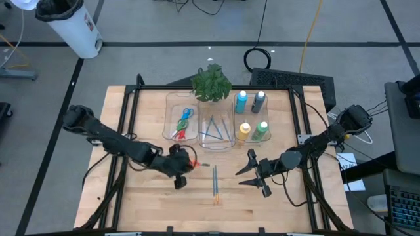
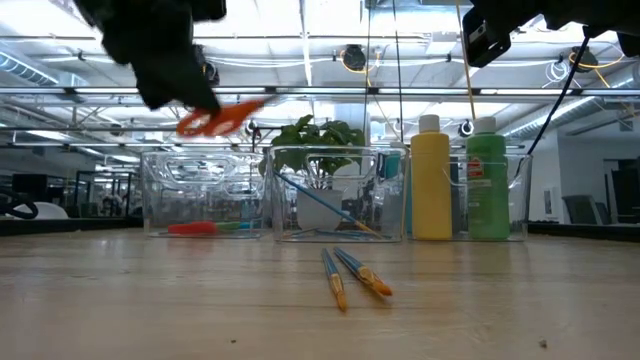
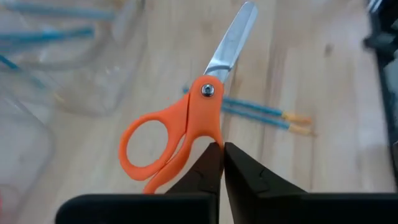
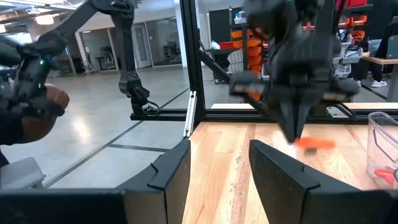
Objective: Pick & Place Paint Supplies
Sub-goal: Put the orange scissors into the left transparent bin
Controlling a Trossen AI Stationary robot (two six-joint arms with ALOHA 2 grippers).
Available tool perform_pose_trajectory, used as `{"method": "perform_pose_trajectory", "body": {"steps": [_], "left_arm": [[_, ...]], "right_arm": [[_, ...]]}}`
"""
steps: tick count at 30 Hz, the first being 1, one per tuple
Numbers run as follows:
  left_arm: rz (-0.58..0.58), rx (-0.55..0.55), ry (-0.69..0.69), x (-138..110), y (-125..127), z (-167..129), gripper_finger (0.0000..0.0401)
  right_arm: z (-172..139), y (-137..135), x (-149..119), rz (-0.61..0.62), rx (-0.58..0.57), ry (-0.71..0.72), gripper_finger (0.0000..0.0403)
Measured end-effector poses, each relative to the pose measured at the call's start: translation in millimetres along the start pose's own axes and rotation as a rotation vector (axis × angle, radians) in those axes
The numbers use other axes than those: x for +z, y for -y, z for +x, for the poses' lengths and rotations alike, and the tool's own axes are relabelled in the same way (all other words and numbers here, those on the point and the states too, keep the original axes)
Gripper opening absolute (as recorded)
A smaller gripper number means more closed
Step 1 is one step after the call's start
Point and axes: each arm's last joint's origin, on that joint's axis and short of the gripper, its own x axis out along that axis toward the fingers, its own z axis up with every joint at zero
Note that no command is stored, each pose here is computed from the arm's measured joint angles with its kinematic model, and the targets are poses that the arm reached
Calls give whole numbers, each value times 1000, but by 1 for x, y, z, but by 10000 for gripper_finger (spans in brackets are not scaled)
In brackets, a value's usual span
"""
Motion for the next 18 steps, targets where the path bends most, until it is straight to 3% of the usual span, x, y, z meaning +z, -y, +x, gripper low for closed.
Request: {"method": "perform_pose_trajectory", "body": {"steps": [11, 18], "left_arm": [[87, -31, 275, 27, -2, -59, 5], [64, 23, 331, 11, -19, -67, 5]], "right_arm": [[0, 0, 0, 0, 1, 0, 157], [0, 0, 0, 1, 1, 1, 157]]}}
